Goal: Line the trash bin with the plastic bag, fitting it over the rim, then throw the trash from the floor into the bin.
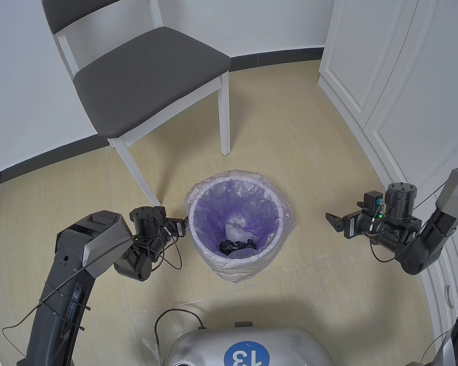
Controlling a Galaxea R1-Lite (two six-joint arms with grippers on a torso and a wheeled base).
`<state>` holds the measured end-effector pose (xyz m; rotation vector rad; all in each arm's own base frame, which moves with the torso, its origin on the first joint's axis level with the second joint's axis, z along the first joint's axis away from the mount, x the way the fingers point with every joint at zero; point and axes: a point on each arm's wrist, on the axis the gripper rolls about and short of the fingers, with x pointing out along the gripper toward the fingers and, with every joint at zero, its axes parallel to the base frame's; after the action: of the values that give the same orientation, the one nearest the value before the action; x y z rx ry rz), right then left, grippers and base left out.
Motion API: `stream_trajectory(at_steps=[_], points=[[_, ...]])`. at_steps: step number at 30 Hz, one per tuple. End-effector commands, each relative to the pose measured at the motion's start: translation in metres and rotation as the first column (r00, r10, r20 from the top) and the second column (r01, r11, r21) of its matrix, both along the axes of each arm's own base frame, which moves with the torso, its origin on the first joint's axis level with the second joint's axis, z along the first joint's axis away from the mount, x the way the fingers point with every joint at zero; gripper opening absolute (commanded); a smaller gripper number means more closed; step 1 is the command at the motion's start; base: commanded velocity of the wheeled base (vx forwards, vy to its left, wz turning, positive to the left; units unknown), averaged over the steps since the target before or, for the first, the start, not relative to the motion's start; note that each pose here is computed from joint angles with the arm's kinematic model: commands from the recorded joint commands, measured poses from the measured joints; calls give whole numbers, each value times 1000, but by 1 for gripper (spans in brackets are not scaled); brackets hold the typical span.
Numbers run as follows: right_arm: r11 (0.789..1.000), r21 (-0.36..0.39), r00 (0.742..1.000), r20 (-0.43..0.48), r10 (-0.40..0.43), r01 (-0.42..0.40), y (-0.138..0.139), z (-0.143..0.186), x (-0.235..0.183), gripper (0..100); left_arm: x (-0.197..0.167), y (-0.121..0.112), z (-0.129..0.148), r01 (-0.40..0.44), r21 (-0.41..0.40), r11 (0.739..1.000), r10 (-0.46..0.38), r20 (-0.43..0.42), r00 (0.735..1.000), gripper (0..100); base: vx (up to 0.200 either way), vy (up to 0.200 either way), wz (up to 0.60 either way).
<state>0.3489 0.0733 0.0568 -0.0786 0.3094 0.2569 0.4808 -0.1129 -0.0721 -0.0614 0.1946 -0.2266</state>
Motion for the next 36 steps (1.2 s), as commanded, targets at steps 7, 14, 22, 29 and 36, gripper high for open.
stream_trajectory(at_steps=[7,14,22,29,36], points=[[997,59,996,-74,51,-46,38,-64,79,100,-25,42,40,-75,19,997,75,-6,997,100,0,0,0],[984,152,982,-146,117,-95,43,-84,89,100,-34,50,38,-105,26,994,105,-8,994,100,0,0,0],[983,153,969,-209,132,-101,53,-116,113,100,-40,51,37,-99,57,993,98,10,995,100,0,0,0],[985,144,957,-259,131,-96,60,-126,136,100,-49,53,51,-101,51,994,100,28,995,100,0,0,0],[989,126,948,-296,118,-83,52,-126,140,100,-67,53,68,-95,47,994,93,46,995,100,0,0,0]])
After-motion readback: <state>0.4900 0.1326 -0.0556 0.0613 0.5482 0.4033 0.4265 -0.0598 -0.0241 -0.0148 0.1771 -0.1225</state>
